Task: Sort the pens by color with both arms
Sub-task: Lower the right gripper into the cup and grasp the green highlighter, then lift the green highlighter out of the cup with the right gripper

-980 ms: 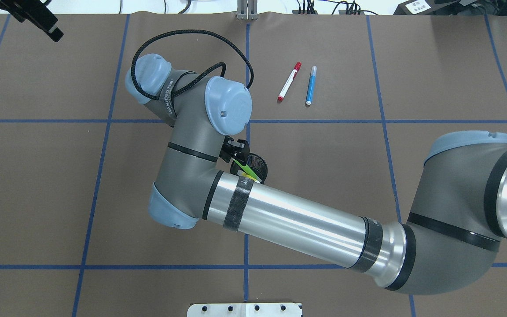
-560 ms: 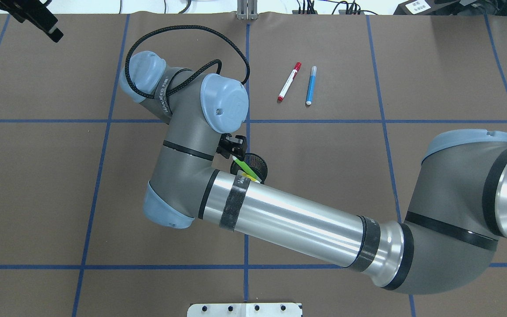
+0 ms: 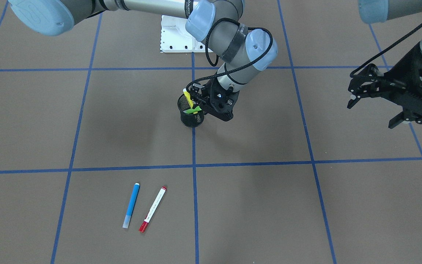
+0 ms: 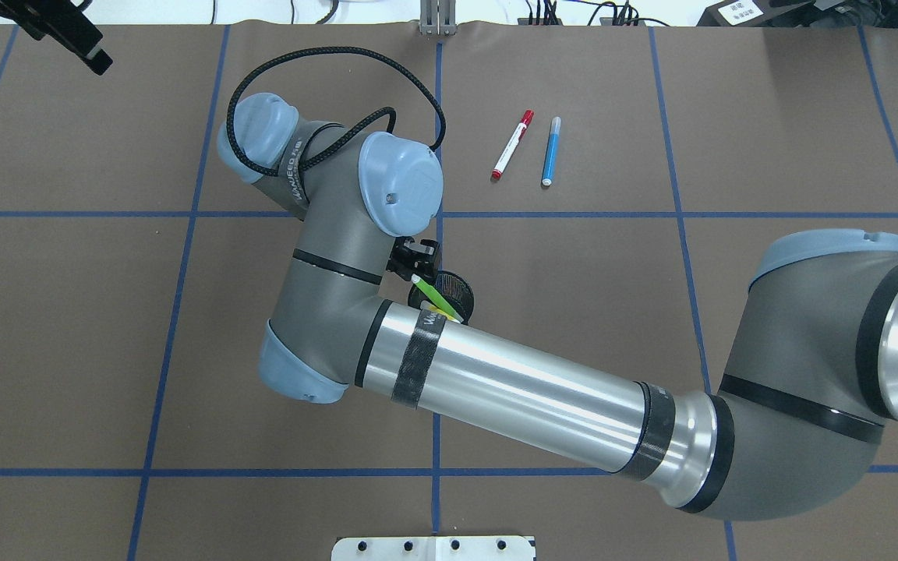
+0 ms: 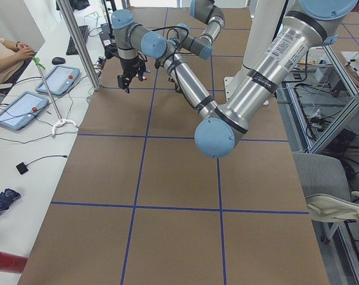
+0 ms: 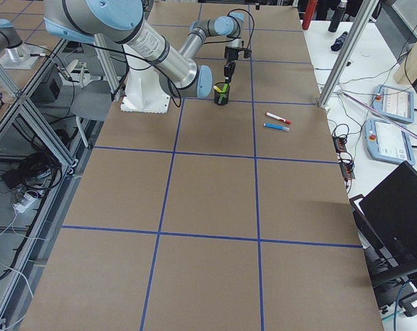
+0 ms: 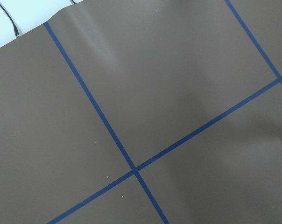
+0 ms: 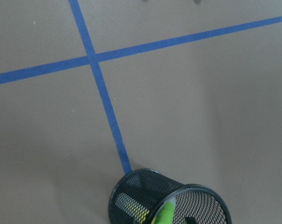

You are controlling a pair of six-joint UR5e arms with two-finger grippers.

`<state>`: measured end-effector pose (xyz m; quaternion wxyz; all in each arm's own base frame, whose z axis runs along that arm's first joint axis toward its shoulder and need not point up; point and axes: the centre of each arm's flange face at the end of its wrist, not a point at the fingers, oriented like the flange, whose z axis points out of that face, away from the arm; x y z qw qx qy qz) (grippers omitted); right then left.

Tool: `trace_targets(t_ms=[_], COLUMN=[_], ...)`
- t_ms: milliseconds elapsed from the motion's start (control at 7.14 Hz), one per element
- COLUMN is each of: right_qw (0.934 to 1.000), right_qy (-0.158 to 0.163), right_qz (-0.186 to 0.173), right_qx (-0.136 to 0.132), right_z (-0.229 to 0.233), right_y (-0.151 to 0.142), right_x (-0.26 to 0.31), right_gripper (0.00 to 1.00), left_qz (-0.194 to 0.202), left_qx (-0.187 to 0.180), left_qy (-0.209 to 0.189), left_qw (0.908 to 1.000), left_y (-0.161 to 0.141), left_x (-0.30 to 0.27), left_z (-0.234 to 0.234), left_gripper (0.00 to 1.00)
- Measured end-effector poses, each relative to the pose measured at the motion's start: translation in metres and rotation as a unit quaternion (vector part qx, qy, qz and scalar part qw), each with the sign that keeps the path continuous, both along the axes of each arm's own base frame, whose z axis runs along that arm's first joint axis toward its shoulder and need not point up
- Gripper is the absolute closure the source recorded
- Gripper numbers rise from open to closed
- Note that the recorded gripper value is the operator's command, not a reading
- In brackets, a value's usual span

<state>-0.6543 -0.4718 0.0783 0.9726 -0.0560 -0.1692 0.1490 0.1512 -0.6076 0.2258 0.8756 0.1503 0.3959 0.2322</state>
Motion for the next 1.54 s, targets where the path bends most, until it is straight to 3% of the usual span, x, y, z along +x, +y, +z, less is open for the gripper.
trace_targets(t_ms=[560, 980, 1120, 1541], right_qw=[1.0, 0.9998, 0.9992, 0.9909], right_qy=[-0.001, -0.005, -0.014, -0.029], right_qz=[0.003, 0.02, 0.031, 0.07], right_qx=[0.0, 0.005, 0.022, 0.112], right_z=[-0.004, -0.029, -0.045, -0.095], right_y=[-0.002, -0.012, -0.016, -0.024], right_x=[0.003, 0.043, 0.063, 0.108], right_gripper=[1.0, 1.0, 1.0, 1.0], left_qz=[0.0, 0.0, 0.0, -0.001], left_qx=[-0.001, -0.001, -0.001, -0.003], left_qy=[0.0, 0.001, 0.0, 0.001], left_qw=[1.0, 1.0, 1.0, 1.0], left_y=[0.0, 0.0, 0.0, 0.0], left_x=[0.0, 0.001, 0.001, 0.002], left_z=[0.0, 0.0, -0.001, -0.001], left_gripper=[0.0, 0.0, 0.0, 0.0])
